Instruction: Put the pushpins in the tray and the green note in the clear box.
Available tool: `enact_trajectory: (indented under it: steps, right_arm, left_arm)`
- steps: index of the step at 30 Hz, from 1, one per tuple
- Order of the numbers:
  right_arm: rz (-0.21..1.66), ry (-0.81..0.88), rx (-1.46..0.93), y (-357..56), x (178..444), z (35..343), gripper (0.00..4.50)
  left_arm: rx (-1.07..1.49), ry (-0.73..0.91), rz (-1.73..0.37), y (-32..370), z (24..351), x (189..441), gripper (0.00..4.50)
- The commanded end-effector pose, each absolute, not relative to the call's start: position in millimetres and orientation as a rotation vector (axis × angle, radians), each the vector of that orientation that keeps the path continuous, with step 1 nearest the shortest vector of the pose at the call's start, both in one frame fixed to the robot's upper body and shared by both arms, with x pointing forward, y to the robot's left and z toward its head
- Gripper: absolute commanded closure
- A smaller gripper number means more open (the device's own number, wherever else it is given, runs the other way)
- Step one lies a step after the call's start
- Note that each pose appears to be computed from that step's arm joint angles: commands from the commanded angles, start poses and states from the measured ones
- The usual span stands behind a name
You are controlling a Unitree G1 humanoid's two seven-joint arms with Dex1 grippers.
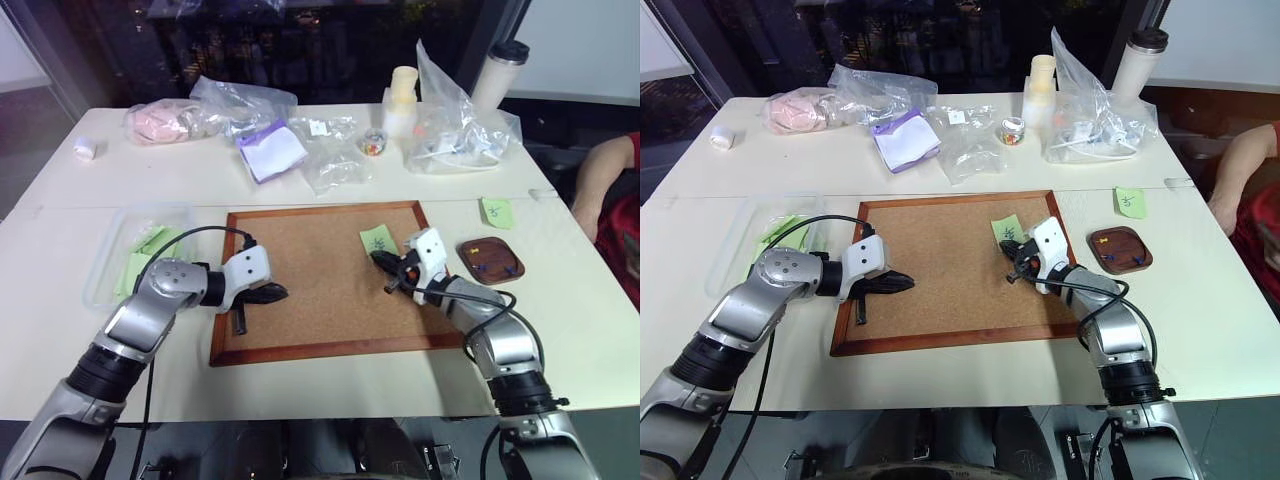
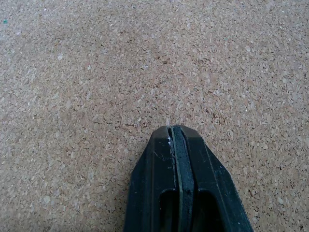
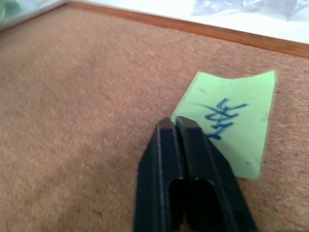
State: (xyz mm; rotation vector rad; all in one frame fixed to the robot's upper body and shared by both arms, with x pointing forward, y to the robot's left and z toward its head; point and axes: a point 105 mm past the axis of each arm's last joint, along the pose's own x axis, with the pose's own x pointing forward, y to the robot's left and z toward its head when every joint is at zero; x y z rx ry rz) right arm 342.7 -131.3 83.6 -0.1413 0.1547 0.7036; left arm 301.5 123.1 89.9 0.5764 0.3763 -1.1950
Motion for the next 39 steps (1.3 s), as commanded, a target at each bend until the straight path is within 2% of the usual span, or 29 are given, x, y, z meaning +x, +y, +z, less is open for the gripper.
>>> enact_trajectory:
  steps: [1, 5, 11, 16, 18, 20, 23, 28, 30, 33, 35, 39]
  right_arm:
    - [0.729, 0.168, -0.163, -126, 339, 79, 4.47]
    - [0.714, 0.124, -0.188, -129, 341, 92, 4.47]
    - [0.698, -0.098, -0.138, -127, 340, 161, 4.47]
    - [0.706, -0.153, -0.132, -125, 332, 187, 4.47]
    - [0.714, -0.154, -0.141, -124, 330, 190, 4.47]
    - [0.719, -0.157, -0.151, -124, 328, 193, 4.47]
    - [0.725, -0.16, -0.171, -126, 326, 197, 4.5]
    - [0.75, -0.159, -0.213, -127, 325, 202, 4.5]
    - [0.76, -0.161, -0.226, -126, 326, 203, 4.5]
    - [0.775, -0.171, -0.243, -123, 326, 205, 4.5]
    - [0.788, -0.184, -0.26, -119, 326, 209, 4.5]
    - [0.809, -0.207, -0.281, -112, 324, 215, 4.5]
  left_arm:
    - [0.575, 0.496, -1.191, 132, 64, 296, 4.5]
    - [0.579, 0.492, -1.19, 132, 66, 297, 4.5]
    - [0.579, 0.5, -1.21, 130, 64, 294, 4.5]
    - [0.567, 0.491, -1.221, 128, 65, 293, 4.5]
    - [0.481, 0.449, -1.212, 123, 78, 296, 4.5]
    - [0.354, 0.377, -1.188, 121, 104, 304, 4.5]
    - [0.194, 0.25, -1.142, 127, 151, 320, 3.51]
    - [0.004, 0.082, -1.117, 130, 219, 345, 1.08]
    - [-0.102, 0.064, -1.122, 120, 229, 354, 0.07]
    - [-0.307, 0.109, -1.099, 103, 230, 371, 0.07]
    - [-0.536, 0.194, -1.113, 84, 231, 379, 0.07]
    - [-0.78, 0.342, -1.1, 55, 220, 390, 0.07]
